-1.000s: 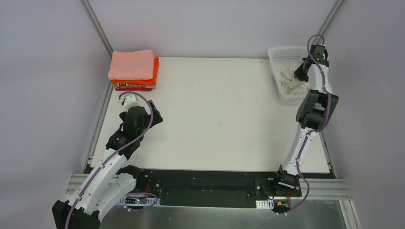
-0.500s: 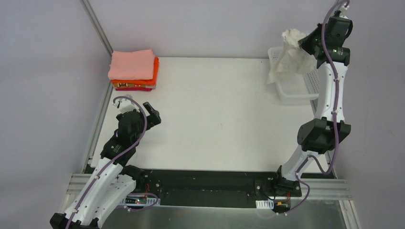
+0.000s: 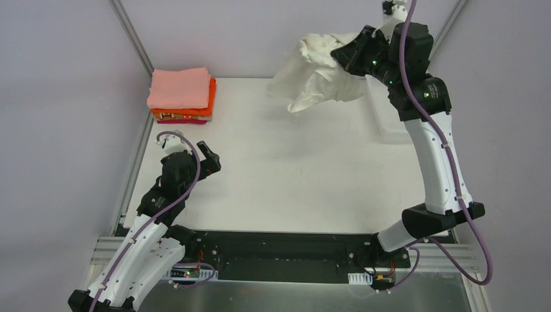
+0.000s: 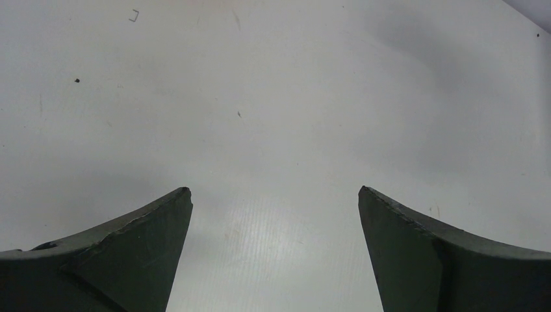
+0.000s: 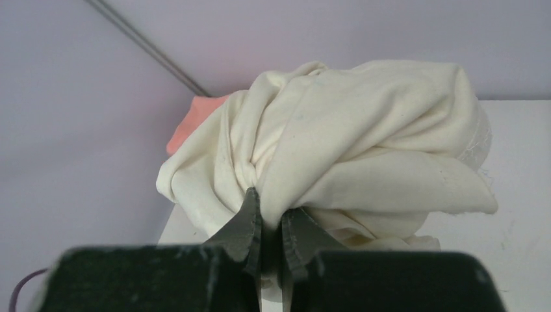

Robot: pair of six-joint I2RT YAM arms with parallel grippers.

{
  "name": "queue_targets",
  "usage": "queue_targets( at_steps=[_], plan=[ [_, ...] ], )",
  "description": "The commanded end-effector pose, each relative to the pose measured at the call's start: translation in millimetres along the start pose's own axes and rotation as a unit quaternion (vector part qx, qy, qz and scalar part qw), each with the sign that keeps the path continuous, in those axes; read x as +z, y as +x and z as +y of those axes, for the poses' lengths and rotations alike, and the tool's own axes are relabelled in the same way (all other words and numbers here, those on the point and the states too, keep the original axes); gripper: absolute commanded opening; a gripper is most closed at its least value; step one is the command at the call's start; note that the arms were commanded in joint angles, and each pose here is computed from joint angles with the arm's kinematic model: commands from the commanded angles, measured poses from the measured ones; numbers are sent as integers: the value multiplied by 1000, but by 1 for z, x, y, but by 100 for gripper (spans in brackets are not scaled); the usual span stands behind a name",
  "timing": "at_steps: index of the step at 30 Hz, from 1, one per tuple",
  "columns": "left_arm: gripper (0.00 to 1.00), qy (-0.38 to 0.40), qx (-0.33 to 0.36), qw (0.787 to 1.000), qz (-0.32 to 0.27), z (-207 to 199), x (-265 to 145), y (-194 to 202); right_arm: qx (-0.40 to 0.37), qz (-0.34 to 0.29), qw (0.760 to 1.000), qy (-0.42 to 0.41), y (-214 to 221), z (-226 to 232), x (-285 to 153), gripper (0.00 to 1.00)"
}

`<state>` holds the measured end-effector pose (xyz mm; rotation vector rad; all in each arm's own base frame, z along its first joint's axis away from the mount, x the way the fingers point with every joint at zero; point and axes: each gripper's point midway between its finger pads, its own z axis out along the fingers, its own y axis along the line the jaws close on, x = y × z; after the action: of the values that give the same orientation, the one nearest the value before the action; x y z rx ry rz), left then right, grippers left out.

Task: Fold and stack the t-shirts
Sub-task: Move the tshirt to the center of the board

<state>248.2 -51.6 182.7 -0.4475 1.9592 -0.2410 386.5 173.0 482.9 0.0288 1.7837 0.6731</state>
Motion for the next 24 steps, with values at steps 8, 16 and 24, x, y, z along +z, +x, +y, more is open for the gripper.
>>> queue_targets(
  at_steps=[8, 16, 24],
  plan=[
    [100, 10, -34, 999, 26, -3, -1, 17, 75, 96, 989, -85, 127, 44, 14, 0],
    [100, 13, -32, 995, 93, -9, 9, 46, 76, 192, 970, 131, 278, -90, 41, 11],
    [100, 6, -21, 985, 168, -18, 28, 75, 51, 220, 946, 234, 311, -147, 32, 60]
  ],
)
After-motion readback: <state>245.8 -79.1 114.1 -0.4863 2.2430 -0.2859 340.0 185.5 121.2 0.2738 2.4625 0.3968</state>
